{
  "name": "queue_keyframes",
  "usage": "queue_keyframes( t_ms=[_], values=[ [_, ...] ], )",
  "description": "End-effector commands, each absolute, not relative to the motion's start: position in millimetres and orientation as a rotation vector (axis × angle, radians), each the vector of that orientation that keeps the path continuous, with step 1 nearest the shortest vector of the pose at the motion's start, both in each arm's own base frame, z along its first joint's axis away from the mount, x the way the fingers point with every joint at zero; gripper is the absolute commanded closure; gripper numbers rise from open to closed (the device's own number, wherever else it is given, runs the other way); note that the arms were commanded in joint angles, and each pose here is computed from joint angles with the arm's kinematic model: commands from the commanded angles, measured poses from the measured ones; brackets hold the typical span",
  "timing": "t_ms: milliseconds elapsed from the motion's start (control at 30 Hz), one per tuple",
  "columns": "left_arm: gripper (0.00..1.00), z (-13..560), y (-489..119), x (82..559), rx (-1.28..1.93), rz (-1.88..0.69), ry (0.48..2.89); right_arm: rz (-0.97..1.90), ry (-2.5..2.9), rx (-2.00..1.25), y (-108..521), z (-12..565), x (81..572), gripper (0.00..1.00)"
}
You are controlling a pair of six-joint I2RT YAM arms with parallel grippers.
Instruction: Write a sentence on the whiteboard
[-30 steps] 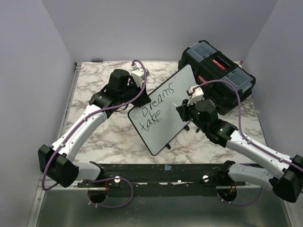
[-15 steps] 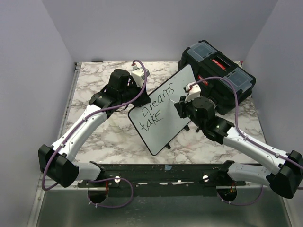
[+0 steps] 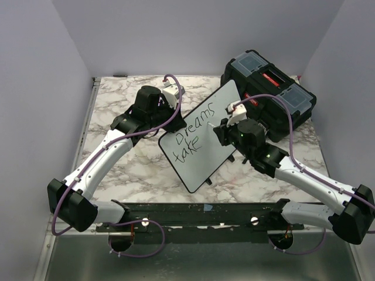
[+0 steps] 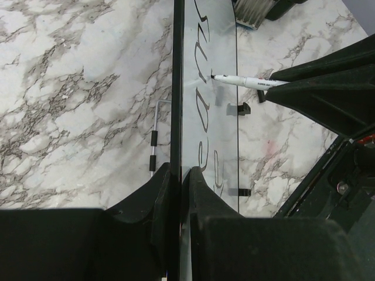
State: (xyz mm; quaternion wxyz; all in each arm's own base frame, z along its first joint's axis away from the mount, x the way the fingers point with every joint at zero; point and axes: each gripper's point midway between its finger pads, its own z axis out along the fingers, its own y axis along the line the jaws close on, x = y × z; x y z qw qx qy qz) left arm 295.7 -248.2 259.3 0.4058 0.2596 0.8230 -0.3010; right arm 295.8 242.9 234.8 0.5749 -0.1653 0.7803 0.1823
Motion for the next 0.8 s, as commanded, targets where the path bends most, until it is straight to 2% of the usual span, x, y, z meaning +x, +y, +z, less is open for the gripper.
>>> queue_keyframes(
  t_ms=[0, 767],
  values=[
    [1.0, 196.4, -234.4, 266.0, 0.768, -0.67, 2.311, 0.532, 1.809, -0.444, 259.4, 241.4, 287.7, 0.99],
    [1.0, 195.3, -234.4, 265.6, 0.77, -0.663, 2.314, 0.483, 2.008, -0.424, 235.0, 182.3, 262.7, 0.99]
  ],
)
